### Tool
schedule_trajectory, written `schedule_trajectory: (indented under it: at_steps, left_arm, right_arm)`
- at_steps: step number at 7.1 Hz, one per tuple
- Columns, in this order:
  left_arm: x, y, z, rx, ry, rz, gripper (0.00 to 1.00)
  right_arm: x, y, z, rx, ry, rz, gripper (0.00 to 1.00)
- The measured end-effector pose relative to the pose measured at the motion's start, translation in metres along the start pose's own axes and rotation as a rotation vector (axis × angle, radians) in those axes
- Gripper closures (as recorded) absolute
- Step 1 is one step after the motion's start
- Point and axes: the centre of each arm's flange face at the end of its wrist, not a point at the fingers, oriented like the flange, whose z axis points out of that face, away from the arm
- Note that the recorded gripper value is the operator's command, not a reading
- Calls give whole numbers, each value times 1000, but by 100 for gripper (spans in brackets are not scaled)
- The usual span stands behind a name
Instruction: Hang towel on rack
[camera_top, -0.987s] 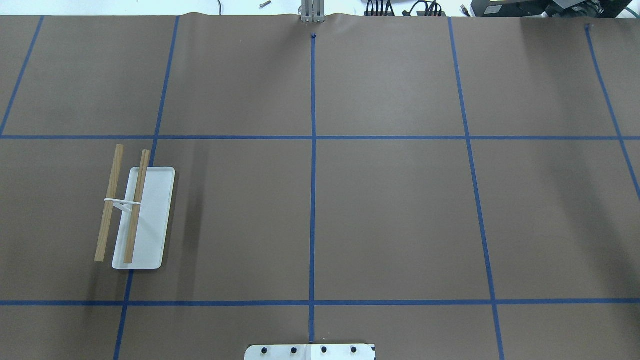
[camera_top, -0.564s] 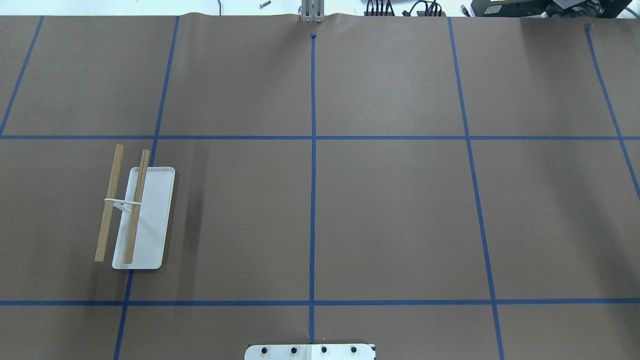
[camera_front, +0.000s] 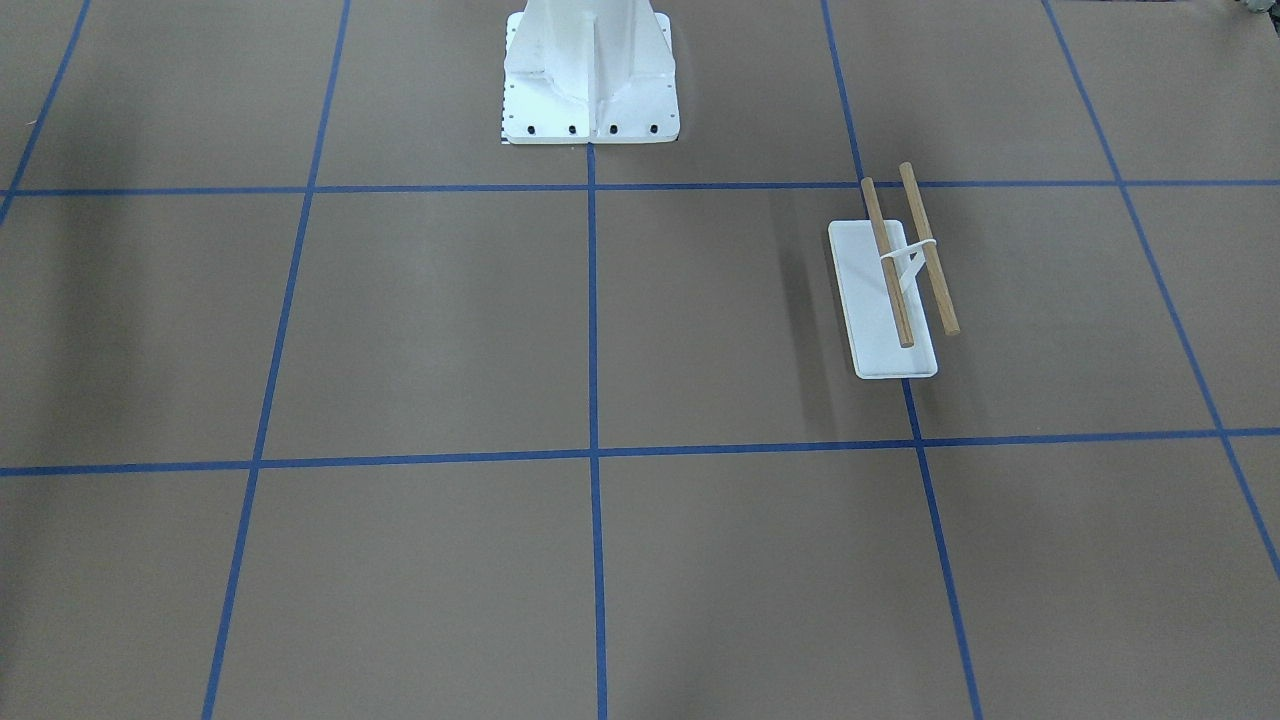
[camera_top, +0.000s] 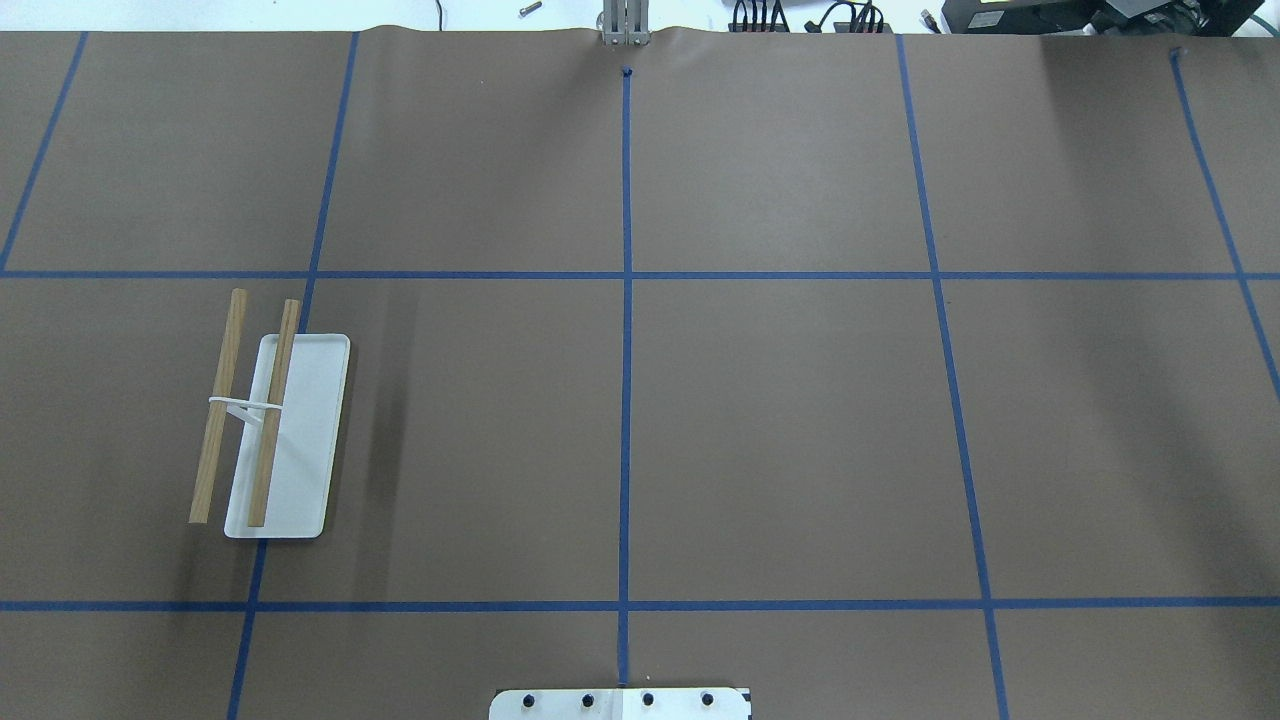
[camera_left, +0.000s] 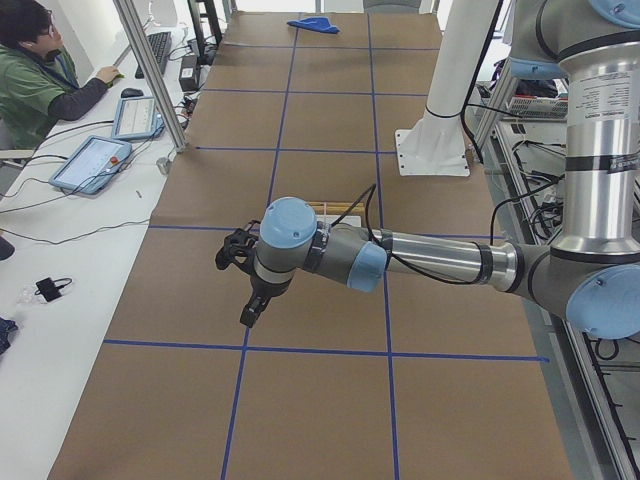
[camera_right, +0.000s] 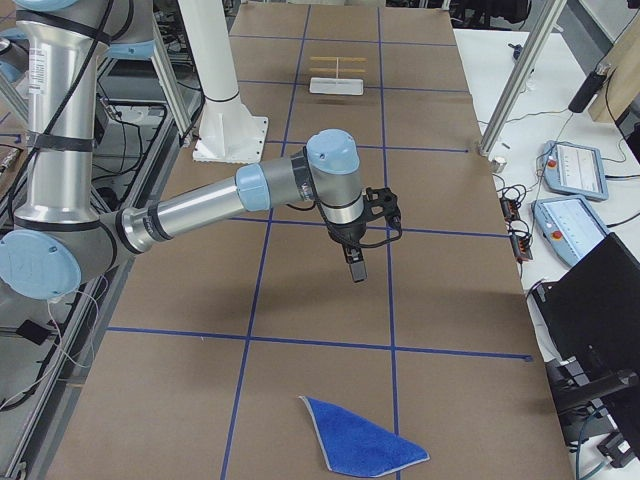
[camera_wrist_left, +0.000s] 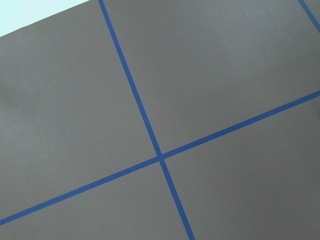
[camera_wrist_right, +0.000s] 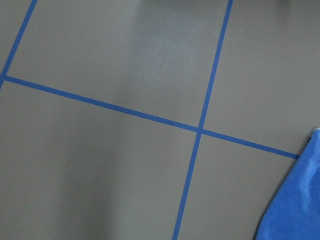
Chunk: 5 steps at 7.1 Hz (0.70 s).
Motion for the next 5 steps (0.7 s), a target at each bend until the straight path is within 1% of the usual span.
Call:
schedule_trajectory:
  at_steps: [1,2,3,4,5]
  left_arm:
    - [2,-2,-2,17,-3,16,1]
    - [2,-2,-2,26,-5,25,1]
    - [3,-3,-3,30,-5,30,1]
    - [3,-3,-2,31,-5,32,1]
    - [3,-3,-3,32,-5,33,1]
  right_arm:
    - [7,6,5,-17,27,-10,0]
    - [18,15,16,-48,67,-5,0]
    - [32,21,31,-87,121,1,0]
    - [47,24,53,-125,176,-3,0]
    - [65,26,84,-138,208,-18,0]
